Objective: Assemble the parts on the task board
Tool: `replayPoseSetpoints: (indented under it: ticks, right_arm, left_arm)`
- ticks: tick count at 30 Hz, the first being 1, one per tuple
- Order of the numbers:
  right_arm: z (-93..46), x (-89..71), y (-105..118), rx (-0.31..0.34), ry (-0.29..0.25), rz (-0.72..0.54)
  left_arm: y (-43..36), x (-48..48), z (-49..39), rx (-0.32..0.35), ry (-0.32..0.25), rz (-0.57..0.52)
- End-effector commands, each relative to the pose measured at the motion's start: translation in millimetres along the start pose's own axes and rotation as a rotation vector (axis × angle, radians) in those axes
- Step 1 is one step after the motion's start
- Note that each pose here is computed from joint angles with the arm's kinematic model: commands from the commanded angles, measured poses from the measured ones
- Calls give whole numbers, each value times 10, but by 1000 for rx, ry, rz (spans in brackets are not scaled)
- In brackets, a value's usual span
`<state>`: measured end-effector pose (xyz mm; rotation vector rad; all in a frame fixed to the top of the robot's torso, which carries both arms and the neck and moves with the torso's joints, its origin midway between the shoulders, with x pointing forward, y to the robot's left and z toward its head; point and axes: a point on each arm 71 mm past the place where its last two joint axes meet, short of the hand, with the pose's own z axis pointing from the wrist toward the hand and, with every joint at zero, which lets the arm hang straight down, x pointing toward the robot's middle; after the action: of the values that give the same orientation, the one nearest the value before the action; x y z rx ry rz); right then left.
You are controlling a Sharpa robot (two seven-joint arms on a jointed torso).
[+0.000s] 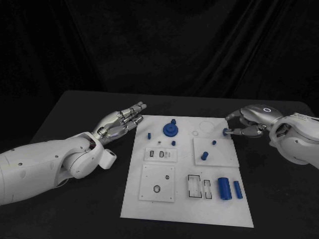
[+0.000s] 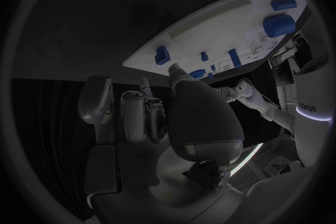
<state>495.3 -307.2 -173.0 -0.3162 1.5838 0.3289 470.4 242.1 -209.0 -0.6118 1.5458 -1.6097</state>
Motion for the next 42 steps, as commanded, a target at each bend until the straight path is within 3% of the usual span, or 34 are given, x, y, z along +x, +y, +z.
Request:
replayPoseSetpoints:
  ticks: [1, 42]
  right_arm:
    - [-15, 20, -12, -6, -9, 0]
    - [10, 127, 36, -28, 16, 4]
  left_arm:
    - [-7, 17, 3, 11, 6, -6]
    - [28, 25, -4, -3, 13, -13]
